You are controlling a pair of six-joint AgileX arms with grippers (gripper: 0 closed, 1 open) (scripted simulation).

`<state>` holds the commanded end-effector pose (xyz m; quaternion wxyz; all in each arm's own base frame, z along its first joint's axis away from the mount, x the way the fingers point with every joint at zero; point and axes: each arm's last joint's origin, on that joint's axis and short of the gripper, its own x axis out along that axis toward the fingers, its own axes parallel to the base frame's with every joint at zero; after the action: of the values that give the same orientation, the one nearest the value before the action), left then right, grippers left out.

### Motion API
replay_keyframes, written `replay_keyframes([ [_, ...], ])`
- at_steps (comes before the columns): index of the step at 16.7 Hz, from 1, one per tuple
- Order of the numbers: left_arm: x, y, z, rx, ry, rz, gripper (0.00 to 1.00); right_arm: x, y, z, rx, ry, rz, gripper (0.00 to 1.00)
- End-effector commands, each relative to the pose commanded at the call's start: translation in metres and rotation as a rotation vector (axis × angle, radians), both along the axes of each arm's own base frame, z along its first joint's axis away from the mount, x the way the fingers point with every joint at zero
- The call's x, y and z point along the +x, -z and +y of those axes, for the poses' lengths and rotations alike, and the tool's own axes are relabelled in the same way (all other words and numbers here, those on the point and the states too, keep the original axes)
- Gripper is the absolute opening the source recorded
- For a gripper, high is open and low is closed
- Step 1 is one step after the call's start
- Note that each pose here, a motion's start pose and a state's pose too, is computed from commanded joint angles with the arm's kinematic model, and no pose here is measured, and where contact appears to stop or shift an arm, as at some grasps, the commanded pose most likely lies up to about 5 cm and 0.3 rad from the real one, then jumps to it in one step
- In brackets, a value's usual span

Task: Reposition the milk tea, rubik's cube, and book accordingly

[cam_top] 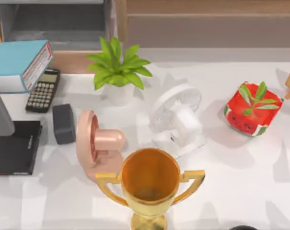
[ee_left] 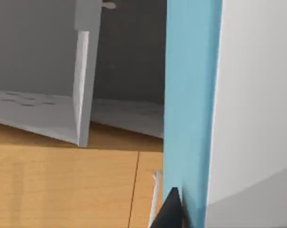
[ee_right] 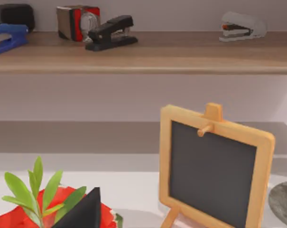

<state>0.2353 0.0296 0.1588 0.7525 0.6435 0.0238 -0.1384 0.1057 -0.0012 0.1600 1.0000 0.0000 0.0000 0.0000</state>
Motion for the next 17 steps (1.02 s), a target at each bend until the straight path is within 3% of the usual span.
replay_keyframes([
  [2,-0.028,0.036,0.010,0.100,-0.048,0.121,0.00,0.000,0.000,0.000,0.000,0.000,0.000,1.00],
  [5,-0.058,0.067,0.014,0.178,-0.082,0.254,0.00,0.000,0.000,0.000,0.000,0.000,0.000,1.00],
  [17,-0.059,0.074,0.014,0.193,-0.081,0.283,0.00,0.000,0.000,0.000,0.000,0.000,0.000,1.00],
])
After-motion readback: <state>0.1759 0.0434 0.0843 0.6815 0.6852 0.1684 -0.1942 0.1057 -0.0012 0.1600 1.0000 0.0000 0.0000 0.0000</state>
